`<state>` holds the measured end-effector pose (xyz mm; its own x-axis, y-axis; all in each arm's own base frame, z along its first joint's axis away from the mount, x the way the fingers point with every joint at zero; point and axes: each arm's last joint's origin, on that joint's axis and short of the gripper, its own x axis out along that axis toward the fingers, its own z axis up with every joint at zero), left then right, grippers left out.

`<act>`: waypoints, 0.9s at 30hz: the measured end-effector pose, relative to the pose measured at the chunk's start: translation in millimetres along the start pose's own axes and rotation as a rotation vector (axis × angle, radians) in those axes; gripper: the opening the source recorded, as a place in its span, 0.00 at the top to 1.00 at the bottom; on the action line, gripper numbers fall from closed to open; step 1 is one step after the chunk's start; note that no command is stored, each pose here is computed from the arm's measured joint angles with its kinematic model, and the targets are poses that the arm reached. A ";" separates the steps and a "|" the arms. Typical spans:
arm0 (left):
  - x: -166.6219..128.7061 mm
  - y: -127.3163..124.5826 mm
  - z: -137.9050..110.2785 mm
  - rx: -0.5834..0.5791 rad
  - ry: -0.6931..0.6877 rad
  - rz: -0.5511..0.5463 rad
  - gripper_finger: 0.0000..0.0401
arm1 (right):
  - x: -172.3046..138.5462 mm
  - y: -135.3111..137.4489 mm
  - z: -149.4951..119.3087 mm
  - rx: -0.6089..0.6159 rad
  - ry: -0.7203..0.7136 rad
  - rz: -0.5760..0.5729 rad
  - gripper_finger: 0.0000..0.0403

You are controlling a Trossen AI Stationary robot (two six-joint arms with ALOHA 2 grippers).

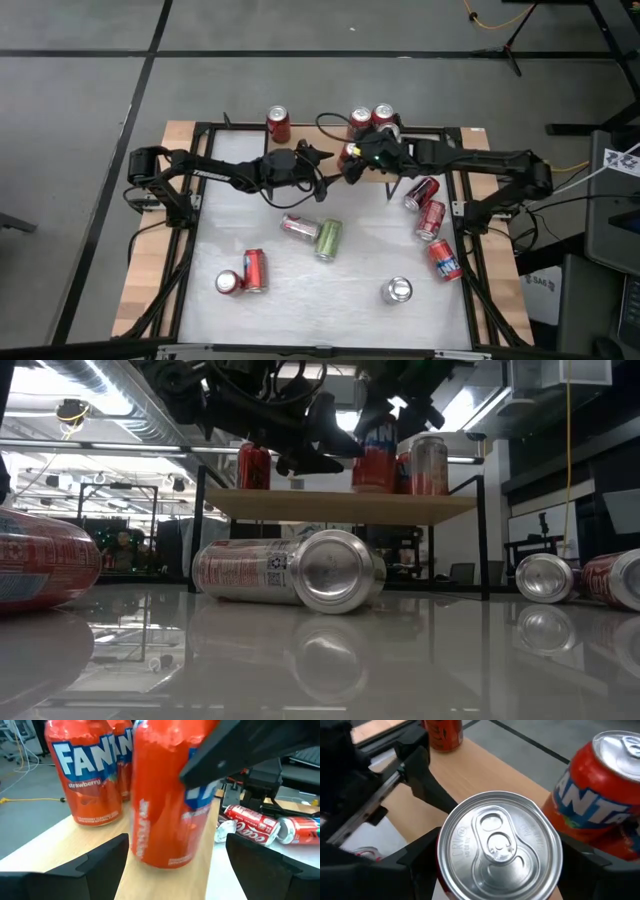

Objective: Place canned beverage on shelf
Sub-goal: Put the orange soda can on the shelf aligned with the other orange soda can

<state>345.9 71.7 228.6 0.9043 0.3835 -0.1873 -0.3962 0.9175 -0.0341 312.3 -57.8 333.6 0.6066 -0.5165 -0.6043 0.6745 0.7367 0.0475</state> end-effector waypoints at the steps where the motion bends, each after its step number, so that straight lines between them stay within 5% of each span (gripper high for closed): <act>1: -0.1 -0.4 -0.4 0.001 0.004 -0.002 0.19 | 1.5 0.6 -0.6 -0.002 0.005 0.002 0.26; 27: -1.8 -8.1 -3.3 0.011 0.026 -0.006 0.19 | 11.2 4.6 -2.9 -0.018 0.017 -0.004 0.18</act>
<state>346.9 63.3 225.9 0.9020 0.3756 -0.2131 -0.3892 0.9208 -0.0243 321.0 -59.0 324.6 0.5964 -0.5119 -0.6182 0.6692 0.7425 0.0307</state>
